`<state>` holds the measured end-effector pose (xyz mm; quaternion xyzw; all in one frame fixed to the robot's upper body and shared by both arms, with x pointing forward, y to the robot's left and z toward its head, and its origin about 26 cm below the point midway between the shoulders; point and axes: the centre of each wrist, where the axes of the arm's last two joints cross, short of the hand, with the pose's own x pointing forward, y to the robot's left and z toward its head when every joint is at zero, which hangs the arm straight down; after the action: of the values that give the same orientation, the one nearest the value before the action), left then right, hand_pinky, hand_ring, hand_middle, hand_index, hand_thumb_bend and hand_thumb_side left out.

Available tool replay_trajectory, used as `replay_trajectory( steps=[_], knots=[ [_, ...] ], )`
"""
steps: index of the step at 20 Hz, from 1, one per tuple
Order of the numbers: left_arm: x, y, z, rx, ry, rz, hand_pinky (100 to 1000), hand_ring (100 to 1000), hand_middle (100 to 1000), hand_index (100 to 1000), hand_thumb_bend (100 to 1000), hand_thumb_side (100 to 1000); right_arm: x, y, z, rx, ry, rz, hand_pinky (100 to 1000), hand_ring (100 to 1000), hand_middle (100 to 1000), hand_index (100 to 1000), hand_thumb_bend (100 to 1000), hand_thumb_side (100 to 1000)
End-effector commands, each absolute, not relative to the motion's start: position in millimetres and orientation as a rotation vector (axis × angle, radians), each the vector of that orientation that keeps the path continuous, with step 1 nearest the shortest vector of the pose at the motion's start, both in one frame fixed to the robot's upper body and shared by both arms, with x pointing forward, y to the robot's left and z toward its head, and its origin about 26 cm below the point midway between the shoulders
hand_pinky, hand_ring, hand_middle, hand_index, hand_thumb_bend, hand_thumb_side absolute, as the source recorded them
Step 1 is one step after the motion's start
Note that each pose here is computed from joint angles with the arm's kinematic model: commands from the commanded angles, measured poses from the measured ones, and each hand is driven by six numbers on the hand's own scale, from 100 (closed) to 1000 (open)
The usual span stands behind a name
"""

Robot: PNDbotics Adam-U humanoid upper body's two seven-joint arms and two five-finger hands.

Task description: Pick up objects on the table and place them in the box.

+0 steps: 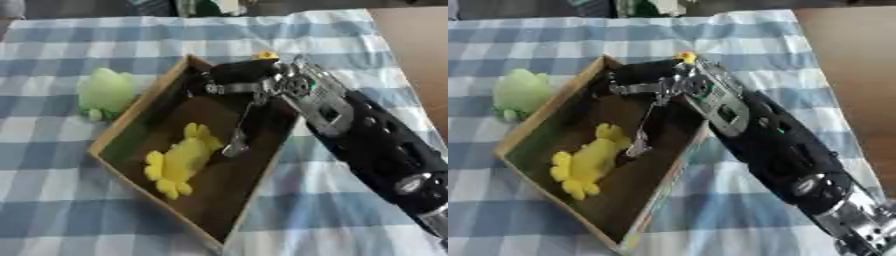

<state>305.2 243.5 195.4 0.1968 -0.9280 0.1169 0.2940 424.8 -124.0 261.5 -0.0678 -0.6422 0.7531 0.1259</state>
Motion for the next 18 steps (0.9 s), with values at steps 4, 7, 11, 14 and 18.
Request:
replay_trajectory(
  steps=[4,7,11,14,18],
  knots=[
    [302.5,242.9,200.3,0.523,-2.489,0.313,470,547,568,793,100,695,415.2,-154.5,319.4,-0.265,-1.937,2.388,872,893,845,924,526,534],
    [302.4,243.2,200.0,0.525,-2.488,0.313,470,547,568,793,100,694,410.8,-173.0,339.2,-0.332,-2.003,2.259,865,886,828,918,505,552],
    [302.3,243.4,199.6,0.526,-2.485,0.311,470,547,568,793,100,694,418.8,-194.2,346.7,-0.441,-1.986,2.123,860,880,821,913,488,544],
    [302.2,243.4,199.3,0.526,-2.484,0.310,469,547,568,793,100,693,428.3,-206.9,346.2,-0.504,-1.957,2.051,857,876,815,909,476,539],
    [302.2,243.3,199.1,0.525,-2.483,0.309,469,548,568,793,100,694,437.7,-217.3,344.7,-0.579,-1.927,1.994,851,873,808,903,457,529]
  ],
)
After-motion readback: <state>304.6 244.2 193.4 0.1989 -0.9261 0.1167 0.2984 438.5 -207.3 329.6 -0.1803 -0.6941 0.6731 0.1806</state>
